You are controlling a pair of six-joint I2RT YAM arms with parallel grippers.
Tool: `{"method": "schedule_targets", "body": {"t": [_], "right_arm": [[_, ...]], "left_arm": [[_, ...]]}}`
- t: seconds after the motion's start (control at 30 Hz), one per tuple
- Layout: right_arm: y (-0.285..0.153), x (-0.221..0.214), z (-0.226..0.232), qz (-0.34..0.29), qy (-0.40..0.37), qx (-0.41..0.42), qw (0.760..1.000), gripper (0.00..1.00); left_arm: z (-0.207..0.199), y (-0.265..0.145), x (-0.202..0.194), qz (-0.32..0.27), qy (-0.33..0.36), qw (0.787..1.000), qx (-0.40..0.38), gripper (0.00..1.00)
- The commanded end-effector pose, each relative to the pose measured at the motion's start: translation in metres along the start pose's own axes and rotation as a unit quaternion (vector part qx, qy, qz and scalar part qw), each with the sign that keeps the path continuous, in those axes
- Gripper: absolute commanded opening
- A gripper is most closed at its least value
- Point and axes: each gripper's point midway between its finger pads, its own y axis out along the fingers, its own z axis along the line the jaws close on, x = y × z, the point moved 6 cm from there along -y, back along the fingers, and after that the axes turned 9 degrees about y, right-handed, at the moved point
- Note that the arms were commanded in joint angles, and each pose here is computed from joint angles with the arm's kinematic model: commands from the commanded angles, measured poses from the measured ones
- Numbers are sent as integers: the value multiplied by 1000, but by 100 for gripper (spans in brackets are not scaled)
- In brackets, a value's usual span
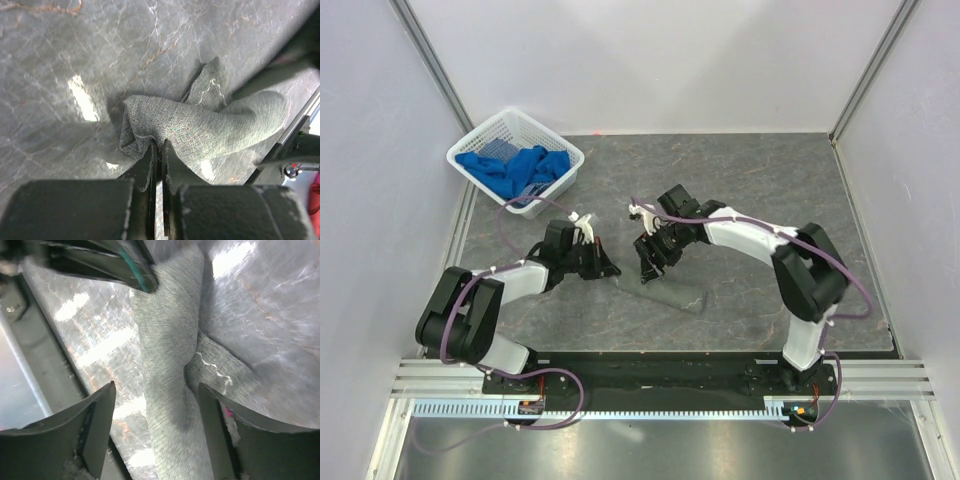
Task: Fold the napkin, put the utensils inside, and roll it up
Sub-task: Roll the napkin with the utensil
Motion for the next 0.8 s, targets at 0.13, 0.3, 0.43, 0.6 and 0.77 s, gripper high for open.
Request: {"method": "schedule_targets", "body": {"t": [0.13, 0.3, 0.43, 0.6, 0.77], "right_arm": [[-4, -4, 19, -93, -171, -197, 961, 77], [11, -17, 34, -100, -236, -231, 939, 78], [22, -22, 29, -79, -239, -233, 939, 75], [35, -26, 10, -48, -224, -265, 937, 72], [38, -25, -2, -32, -202, -273, 940, 69]], "left_arm": [[-5, 3, 10, 46, -61, 997, 13, 2], [-7, 5, 12, 55, -71, 996, 5, 2], [-8, 5, 14, 53, -70, 996, 3, 2], [-10, 4, 16, 52, -62, 997, -5, 2], [-12, 3, 19, 49, -42, 998, -14, 2]]}}
